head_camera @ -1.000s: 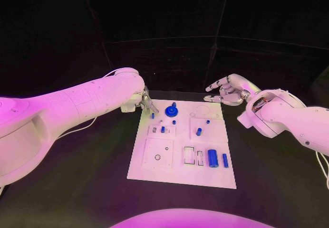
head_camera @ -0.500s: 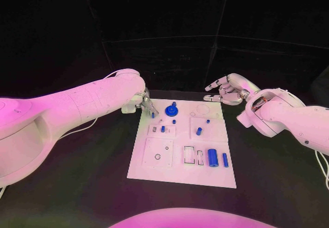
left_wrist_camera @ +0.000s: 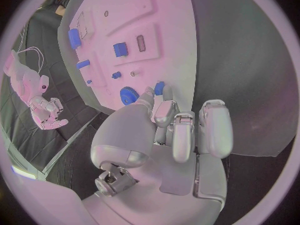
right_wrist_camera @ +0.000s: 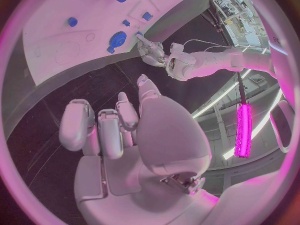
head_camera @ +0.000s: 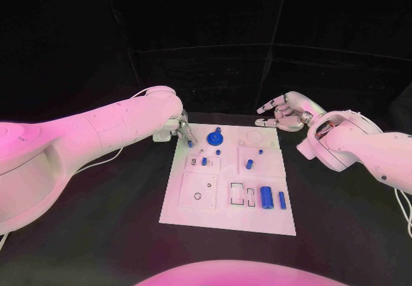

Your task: Assemble the parts on the task board

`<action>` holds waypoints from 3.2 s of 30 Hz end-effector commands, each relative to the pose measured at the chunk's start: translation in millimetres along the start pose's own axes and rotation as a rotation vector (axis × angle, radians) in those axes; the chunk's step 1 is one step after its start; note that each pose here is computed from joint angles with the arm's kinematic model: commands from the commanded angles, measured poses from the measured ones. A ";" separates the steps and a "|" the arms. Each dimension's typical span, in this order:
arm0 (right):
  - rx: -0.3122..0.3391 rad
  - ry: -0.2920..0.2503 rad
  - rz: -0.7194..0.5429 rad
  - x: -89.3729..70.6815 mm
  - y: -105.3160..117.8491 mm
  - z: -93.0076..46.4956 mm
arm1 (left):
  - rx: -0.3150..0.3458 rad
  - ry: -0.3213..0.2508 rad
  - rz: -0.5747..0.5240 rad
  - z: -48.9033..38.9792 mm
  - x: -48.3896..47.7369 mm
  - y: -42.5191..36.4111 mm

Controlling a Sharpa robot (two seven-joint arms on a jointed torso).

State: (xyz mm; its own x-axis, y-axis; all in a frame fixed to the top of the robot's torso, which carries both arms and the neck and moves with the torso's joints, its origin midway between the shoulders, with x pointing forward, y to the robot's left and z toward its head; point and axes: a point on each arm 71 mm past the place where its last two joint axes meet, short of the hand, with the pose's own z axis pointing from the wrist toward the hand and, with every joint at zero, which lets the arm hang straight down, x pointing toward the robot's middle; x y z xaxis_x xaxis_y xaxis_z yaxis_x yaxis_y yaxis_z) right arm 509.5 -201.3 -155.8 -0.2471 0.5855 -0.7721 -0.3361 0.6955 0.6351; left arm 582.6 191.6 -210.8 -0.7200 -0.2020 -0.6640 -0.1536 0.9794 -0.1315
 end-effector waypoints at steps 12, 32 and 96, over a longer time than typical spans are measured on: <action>-0.011 0.008 0.002 0.3 2.0 0.7 | 0.036 0.003 0.010 -0.4 0.4 -4.7; -0.001 0.014 0.002 -1.3 -1.0 -0.8 | 0.111 -0.063 -0.195 -23.3 6.5 13.2; 0.005 0.029 0.004 -0.1 -2.7 0.6 | 0.185 -0.126 -0.031 -42.5 79.1 16.5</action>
State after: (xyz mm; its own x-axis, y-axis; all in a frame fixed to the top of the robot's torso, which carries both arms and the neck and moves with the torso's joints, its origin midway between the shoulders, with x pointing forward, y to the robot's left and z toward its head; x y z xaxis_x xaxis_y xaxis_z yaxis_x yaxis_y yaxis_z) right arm 511.0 -204.1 -158.5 -0.2708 0.5760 -0.7712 -0.3245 0.6997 0.6365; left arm 496.4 191.6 -231.3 -0.6073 -0.2656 -0.7488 -0.0444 0.9523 -0.3018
